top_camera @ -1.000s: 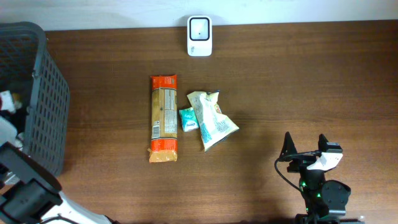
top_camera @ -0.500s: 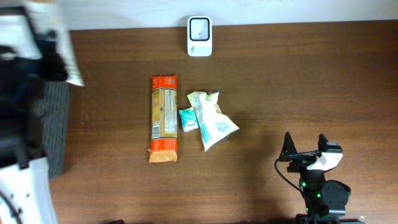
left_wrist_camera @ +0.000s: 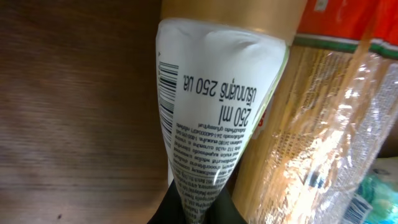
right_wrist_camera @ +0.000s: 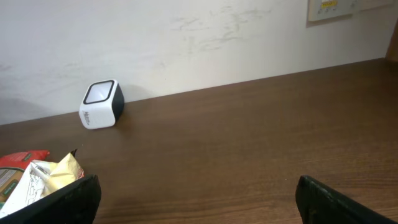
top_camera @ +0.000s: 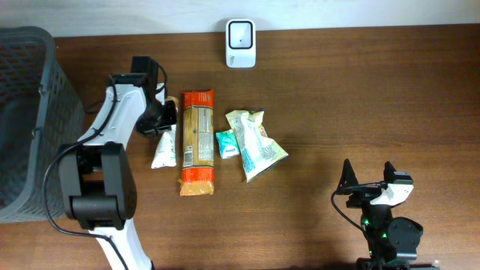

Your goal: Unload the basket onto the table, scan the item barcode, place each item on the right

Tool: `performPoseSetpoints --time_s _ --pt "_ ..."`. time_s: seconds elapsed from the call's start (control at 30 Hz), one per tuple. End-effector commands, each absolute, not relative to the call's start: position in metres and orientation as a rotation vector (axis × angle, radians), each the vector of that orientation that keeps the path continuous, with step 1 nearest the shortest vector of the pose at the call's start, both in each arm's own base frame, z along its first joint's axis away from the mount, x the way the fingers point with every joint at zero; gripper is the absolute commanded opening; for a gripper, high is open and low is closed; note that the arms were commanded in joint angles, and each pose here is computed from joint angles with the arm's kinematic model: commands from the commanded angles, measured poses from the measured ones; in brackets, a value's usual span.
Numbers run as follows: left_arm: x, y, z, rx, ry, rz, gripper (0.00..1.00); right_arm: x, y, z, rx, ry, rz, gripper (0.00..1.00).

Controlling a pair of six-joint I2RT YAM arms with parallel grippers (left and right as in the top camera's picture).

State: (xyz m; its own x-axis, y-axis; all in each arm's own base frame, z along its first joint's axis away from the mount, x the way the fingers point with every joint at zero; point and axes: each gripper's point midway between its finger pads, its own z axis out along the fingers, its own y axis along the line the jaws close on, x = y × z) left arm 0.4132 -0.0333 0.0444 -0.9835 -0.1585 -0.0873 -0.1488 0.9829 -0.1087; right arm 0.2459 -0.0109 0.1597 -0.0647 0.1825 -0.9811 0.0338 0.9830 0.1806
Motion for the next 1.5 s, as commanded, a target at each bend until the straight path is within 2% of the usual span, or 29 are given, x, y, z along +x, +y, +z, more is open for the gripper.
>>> performPoseSetpoints --time_s 0.0,0.17,0.33,0.37,0.4,0.5,0.57,0.63,0.73,0.83,0.93,1.03,1.2,1.3,1.47 --pt "0.404 -0.062 0.032 -0.164 3.056 -0.191 0.00 0.246 -0.010 0.157 0.162 1.637 0.123 0.99" --pt "0.387 -0.112 0.011 -0.112 3.069 -0.214 0.00 0.246 -0.010 0.157 0.162 1.637 0.123 0.99" --pt "0.388 -0.192 0.019 0.091 2.983 -0.462 0.00 0.246 -0.010 0.157 0.162 1.637 0.123 0.99" --pt "0.387 -0.204 0.020 0.133 2.964 -0.469 0.08 0.246 -0.010 0.157 0.162 1.637 0.123 0.99" --pt "0.387 -0.209 0.020 0.156 2.952 -0.459 0.29 0.246 -0.010 0.157 0.162 1.637 0.123 0.99" --pt "0.395 -0.190 0.023 0.100 2.955 -0.398 0.79 0.246 -0.010 0.157 0.162 1.637 0.123 0.99" --pt "0.405 -0.170 0.040 0.037 2.942 -0.386 0.96 0.246 -0.010 0.157 0.162 1.637 0.123 0.99" --pt "0.419 -0.148 0.074 0.065 2.875 -0.372 0.99 0.246 -0.010 0.157 0.162 1.637 0.123 0.99" --pt "0.434 -0.112 0.145 0.173 2.729 -0.333 0.99 0.246 -0.010 0.157 0.162 1.637 0.123 0.99" --pt "0.431 -0.077 0.213 0.251 2.558 -0.266 0.99 0.246 -0.010 0.157 0.162 1.637 0.123 0.99" --pt "0.422 -0.053 0.251 0.246 2.468 -0.218 0.99 0.246 -0.015 0.158 0.186 1.631 0.097 0.99" --pt "0.415 -0.030 0.255 0.179 2.479 -0.190 0.99 0.245 0.009 0.162 0.074 1.637 0.215 0.99" --pt "0.415 -0.017 0.253 0.257 2.480 -0.103 0.99 0.242 0.031 0.198 -0.011 1.698 0.327 0.99" --pt "0.415 -0.017 0.253 0.256 2.480 -0.103 0.99 0.254 0.040 0.236 -0.111 1.822 0.334 0.99" --pt "0.415 -0.017 0.253 0.257 2.480 -0.103 0.99 0.276 0.039 0.263 -0.206 2.247 0.335 0.99"
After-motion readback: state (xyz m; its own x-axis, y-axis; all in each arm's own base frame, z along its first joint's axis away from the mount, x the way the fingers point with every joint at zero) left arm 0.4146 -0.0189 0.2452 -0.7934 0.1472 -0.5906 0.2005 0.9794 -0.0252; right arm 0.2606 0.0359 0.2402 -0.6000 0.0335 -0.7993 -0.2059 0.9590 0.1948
